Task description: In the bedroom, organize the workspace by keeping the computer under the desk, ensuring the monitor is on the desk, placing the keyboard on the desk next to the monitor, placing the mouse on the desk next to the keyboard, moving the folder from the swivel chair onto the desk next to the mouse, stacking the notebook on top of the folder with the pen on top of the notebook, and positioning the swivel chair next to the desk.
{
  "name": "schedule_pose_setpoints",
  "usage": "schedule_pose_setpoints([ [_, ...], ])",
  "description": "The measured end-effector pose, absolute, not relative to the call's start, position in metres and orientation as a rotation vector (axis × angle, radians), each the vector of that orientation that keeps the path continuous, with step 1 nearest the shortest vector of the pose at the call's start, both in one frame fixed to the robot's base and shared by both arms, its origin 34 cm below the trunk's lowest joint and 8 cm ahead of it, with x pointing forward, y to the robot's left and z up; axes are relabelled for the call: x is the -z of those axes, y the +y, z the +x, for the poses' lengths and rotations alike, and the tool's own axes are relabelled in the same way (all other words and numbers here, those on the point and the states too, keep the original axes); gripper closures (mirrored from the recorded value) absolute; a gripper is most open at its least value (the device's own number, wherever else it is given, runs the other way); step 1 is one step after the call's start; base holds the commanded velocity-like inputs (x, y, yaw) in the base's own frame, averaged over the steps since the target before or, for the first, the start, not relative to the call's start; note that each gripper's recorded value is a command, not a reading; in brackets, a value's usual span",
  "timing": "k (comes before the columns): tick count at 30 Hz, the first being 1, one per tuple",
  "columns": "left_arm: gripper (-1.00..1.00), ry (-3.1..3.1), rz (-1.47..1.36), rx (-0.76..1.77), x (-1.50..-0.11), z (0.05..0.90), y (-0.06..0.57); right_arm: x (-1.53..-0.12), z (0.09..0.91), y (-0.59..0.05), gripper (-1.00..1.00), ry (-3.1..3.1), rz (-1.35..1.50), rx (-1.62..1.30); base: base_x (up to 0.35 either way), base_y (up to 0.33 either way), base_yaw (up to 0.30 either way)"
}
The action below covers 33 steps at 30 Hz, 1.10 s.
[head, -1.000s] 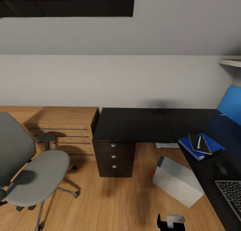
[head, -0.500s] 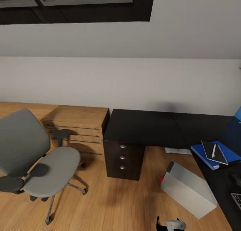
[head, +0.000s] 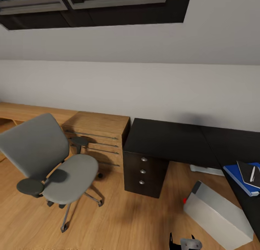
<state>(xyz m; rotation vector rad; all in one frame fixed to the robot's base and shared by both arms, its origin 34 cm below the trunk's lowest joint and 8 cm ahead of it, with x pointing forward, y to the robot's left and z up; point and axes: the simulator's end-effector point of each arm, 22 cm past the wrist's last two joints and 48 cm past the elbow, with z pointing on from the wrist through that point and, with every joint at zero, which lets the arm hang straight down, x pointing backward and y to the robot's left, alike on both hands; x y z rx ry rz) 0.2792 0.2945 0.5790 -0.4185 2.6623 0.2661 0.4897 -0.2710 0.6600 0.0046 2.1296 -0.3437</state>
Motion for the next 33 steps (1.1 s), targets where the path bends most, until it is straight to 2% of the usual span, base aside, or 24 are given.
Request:
schedule_pose_setpoints([
  [15, -1.00, 2.676, -0.413, -0.270, -0.5772, 0.2730, 0.2944, -0.6586, 0.4887, -0.2714, -1.00, 2.137, 0.008, 0.345, 0.000, 0.000, 0.259],
  [33, -1.00, 2.675, -0.414, -0.270, -0.5775, 0.2735, 0.2946, -0.6592, 0.4889, -0.2729, -1.00, 2.134, 0.002, 0.344, -0.001, 0.000, 0.050],
])
